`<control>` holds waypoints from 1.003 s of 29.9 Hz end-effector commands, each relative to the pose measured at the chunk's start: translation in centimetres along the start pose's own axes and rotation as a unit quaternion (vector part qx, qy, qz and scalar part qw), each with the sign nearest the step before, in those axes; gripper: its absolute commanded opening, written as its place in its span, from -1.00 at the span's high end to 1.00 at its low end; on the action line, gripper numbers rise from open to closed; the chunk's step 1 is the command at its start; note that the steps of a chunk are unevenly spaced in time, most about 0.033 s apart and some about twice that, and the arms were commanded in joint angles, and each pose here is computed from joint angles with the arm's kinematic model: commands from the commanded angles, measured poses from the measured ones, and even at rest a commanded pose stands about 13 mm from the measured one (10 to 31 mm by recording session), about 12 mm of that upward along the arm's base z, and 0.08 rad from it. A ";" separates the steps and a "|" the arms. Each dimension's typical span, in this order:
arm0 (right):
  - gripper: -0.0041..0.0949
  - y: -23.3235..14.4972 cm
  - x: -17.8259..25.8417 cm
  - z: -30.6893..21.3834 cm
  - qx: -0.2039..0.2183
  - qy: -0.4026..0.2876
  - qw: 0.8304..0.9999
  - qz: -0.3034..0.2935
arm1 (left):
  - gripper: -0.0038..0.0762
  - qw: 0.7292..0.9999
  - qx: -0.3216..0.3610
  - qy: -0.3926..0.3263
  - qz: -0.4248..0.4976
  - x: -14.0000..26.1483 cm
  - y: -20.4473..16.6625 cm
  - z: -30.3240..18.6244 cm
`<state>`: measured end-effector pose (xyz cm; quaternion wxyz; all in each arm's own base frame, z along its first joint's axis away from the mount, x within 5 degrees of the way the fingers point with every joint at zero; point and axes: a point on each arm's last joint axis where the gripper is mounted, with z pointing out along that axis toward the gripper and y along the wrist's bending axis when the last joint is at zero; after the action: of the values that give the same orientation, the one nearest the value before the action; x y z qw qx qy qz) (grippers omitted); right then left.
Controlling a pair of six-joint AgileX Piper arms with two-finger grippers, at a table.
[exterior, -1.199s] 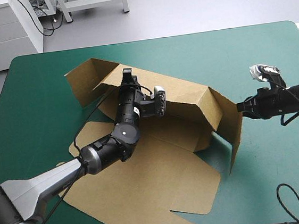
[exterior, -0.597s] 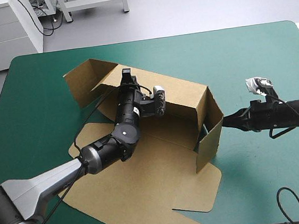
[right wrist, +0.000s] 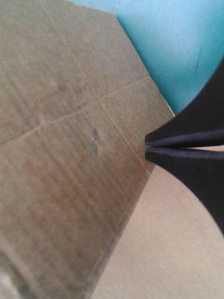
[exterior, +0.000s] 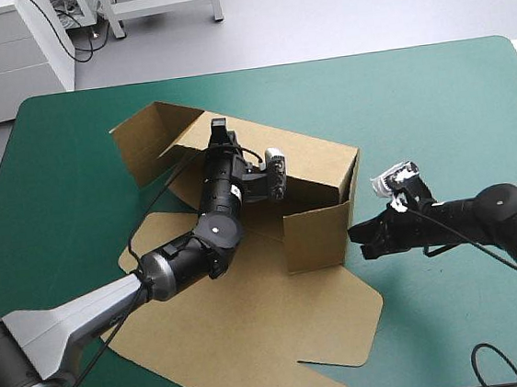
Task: Fold the box
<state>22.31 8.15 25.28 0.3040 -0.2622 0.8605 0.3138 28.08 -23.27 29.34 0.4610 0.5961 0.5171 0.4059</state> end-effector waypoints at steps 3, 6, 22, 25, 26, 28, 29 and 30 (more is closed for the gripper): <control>0.94 1.7 -1.5 0.3 0.011 -0.041 0.999 -0.026 | 0.92 0.997 -0.075 0.002 0.007 0.4 3.3 -1.1; 0.94 2.0 -1.5 0.4 0.004 -0.038 0.999 -0.013 | 0.92 0.997 -0.075 0.002 0.007 0.4 3.3 -1.1; 0.49 3.0 -1.0 0.4 -0.050 -0.010 0.999 0.000 | 0.92 0.997 -0.075 0.002 0.007 0.4 3.3 -1.1; 0.01 2.9 -1.0 0.5 -0.047 -0.010 0.999 0.001 | 0.92 0.997 -0.075 0.002 0.007 0.4 3.3 -1.1; -0.21 2.9 -1.0 0.5 -0.044 -0.012 0.999 0.001 | 0.92 0.997 -0.075 0.002 0.007 0.4 3.3 -1.1; -0.47 2.8 -1.0 0.5 -0.042 -0.012 0.999 0.000 | 0.92 0.997 -0.075 0.002 0.007 0.4 3.3 -1.1; -0.56 2.8 -1.0 0.5 -0.043 -0.012 0.999 0.000 | 0.92 0.997 -0.075 0.002 0.007 0.4 3.3 -1.1; -0.60 2.8 -1.0 0.5 -0.042 -0.012 0.999 0.000 | 0.92 0.997 -0.075 0.002 0.007 0.4 3.3 -1.1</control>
<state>21.38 10.47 25.30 0.2774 -0.2745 0.8561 0.3389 28.09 -23.21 29.35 0.4597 0.5937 0.5194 0.4079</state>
